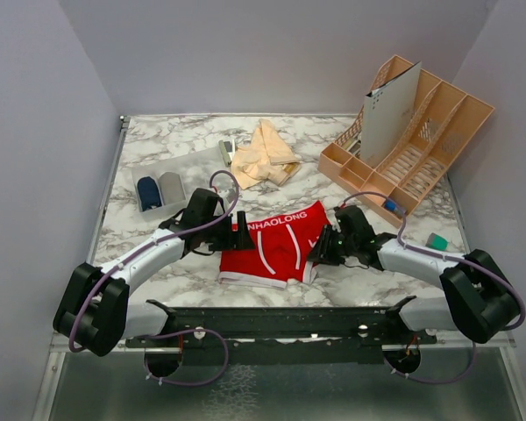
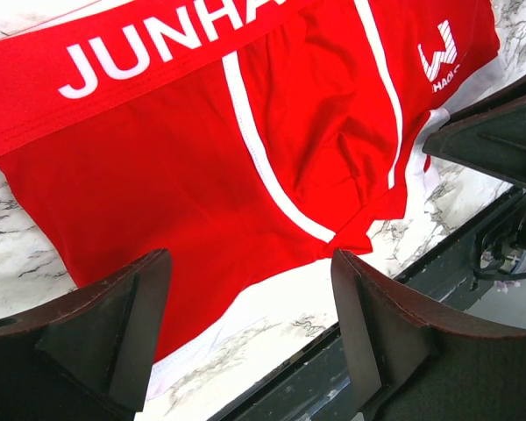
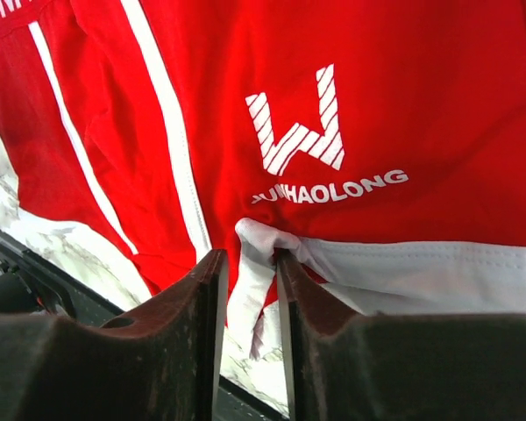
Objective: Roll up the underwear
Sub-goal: Flatten out the underwear at the center of the board.
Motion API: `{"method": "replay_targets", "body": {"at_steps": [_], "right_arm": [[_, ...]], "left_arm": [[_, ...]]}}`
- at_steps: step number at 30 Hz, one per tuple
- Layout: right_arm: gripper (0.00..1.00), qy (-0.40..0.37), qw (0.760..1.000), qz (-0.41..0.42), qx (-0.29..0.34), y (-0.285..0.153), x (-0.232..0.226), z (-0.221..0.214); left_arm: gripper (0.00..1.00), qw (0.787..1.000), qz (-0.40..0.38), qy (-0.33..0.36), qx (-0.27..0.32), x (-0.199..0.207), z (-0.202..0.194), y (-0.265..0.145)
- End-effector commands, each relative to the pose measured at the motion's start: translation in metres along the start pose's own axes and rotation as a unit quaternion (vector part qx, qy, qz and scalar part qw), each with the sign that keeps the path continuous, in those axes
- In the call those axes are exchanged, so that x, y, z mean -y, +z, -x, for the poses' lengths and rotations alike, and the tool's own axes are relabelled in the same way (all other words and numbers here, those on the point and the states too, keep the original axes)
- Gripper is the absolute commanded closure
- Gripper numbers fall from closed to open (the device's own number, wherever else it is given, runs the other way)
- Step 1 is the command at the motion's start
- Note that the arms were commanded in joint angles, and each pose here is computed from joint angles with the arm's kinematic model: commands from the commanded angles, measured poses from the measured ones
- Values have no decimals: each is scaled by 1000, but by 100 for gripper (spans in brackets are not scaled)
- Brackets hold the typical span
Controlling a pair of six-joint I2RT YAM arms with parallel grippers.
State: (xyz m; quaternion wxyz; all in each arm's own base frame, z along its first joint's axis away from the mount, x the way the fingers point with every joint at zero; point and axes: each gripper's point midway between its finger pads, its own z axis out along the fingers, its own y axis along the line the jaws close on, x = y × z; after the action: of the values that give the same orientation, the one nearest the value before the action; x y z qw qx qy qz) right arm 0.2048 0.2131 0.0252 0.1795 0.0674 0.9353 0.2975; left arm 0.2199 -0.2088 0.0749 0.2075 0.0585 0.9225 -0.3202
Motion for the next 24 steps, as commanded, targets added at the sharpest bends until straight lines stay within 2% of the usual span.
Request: {"method": "replay_targets", "body": {"at_steps": [1, 4, 6, 7, 12, 17, 24], "right_arm": [[74, -8, 1000, 5, 9, -1, -3, 3], [85, -13, 1000, 4, 16, -4, -3, 6], [98, -17, 1000, 9, 17, -6, -5, 6], [99, -18, 1000, 9, 15, -7, -6, 6], [100, -26, 999, -18, 8, -19, 3, 0], [99, -31, 997, -66, -32, -32, 30, -25], [99, 4, 997, -66, -50, -29, 43, -47]], "left_arm": [[21, 1000, 7, 2, 3, -2, -1, 0], [21, 1000, 9, 1, 3, -3, -1, 1], [21, 1000, 9, 1, 3, -3, -1, 1], [21, 1000, 9, 1, 2, -3, -1, 1], [21, 1000, 9, 1, 3, -3, -1, 1], [21, 1000, -21, -3, 8, 10, 4, 0], [21, 1000, -9, -6, 7, 4, 5, 6]]}}
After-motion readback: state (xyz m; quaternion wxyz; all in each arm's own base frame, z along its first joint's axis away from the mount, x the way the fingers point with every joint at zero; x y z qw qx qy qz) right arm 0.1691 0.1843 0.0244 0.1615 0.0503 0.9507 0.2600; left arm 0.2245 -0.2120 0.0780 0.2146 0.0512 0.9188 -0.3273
